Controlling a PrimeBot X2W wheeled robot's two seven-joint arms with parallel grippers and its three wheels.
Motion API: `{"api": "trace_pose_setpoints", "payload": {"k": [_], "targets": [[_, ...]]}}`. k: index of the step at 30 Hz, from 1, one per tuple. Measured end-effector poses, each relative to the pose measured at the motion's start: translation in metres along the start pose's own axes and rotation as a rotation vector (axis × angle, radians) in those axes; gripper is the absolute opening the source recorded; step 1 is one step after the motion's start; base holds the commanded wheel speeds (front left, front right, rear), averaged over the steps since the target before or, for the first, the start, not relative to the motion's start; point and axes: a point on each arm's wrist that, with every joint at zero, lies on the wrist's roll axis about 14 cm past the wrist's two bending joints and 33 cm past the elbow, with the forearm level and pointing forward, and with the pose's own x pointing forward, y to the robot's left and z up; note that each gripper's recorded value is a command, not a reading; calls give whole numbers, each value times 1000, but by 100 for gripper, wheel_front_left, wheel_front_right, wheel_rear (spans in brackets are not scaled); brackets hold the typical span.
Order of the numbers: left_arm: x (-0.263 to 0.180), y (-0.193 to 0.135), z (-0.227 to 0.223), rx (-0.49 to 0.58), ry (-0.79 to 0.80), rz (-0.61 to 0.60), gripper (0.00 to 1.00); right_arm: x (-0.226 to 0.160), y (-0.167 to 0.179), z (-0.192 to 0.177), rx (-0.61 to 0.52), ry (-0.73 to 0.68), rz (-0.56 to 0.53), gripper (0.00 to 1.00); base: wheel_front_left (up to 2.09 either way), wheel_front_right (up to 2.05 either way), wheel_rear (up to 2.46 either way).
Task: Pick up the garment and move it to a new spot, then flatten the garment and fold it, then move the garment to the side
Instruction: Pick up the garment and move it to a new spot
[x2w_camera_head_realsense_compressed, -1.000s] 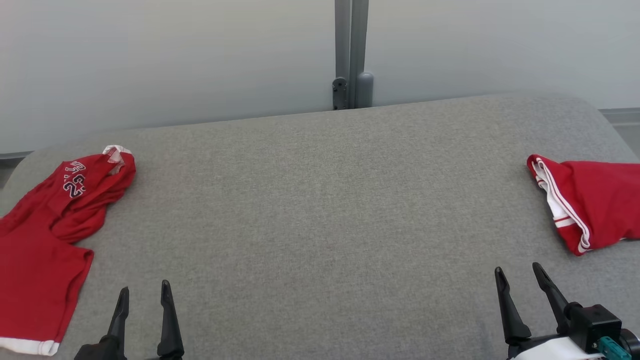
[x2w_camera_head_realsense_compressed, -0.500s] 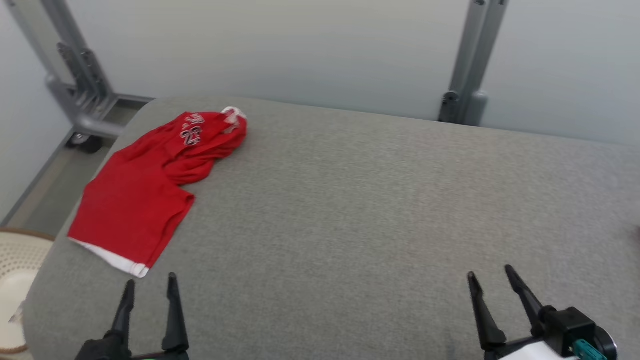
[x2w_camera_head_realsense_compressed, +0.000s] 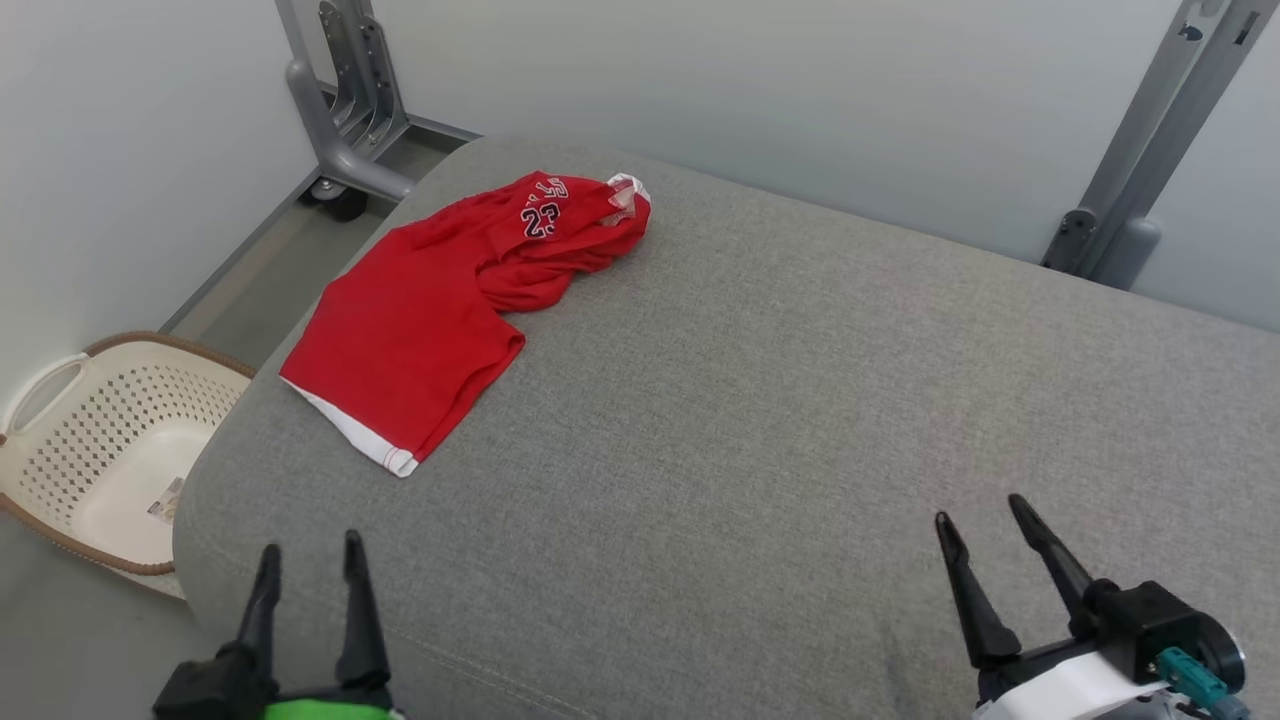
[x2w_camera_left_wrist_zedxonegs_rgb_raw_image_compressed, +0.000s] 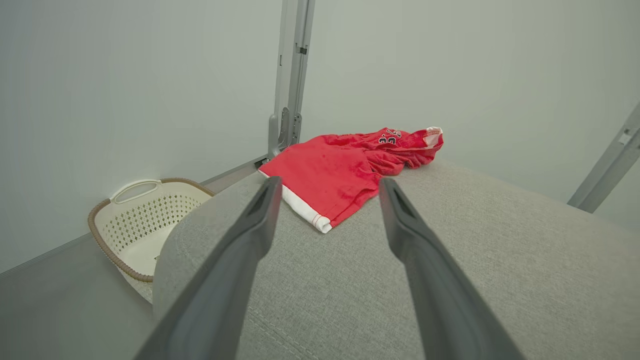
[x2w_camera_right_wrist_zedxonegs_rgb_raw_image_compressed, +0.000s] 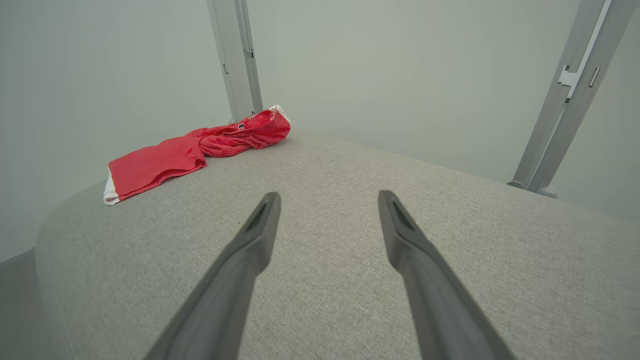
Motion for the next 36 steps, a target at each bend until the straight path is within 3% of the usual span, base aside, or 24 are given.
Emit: {"api": "trace_pose_setpoints", "payload": {"k": [4, 7, 12, 16, 21, 27, 28, 29, 30, 36], "targets": [[24, -23, -20, -57, 69, -65, 100, 3, -17, -3, -38, 8, 0, 100, 0, 0, 0], [64, -38, -10, -105, 47, -87, 100, 19, -34, 7, -97, -26, 26, 100, 0, 0, 0], [128, -76, -16, -109, 104, -166, 100, 50, -67, 15, -166, -79, 53, 100, 0, 0, 0], [176, -90, -43, -62, 228, -166, 100, 65, -99, 1, -167, -80, 32, 100, 0, 0, 0], [208, -80, -113, 21, 456, -78, 100, 66, -129, -49, -108, -9, -7, 100, 0, 0, 0], [223, -47, -171, 81, 604, 70, 100, 54, -149, -100, -39, 76, -64, 100, 0, 0, 0], [223, -44, -179, 85, 617, 79, 51, 52, -152, -103, -33, 78, -78, 100, 0, 0, 0], [224, -42, -184, 88, 628, 88, 9, 49, -155, -106, -28, 83, -91, 100, 0, 0, 0], [227, -40, -192, 109, 639, 84, 0, 43, -159, -111, -15, 96, -118, 100, 0, 0, 0], [228, -43, -189, 129, 613, 29, 0, 28, -154, -109, 26, 117, -169, 100, 0, 0, 0]]}}
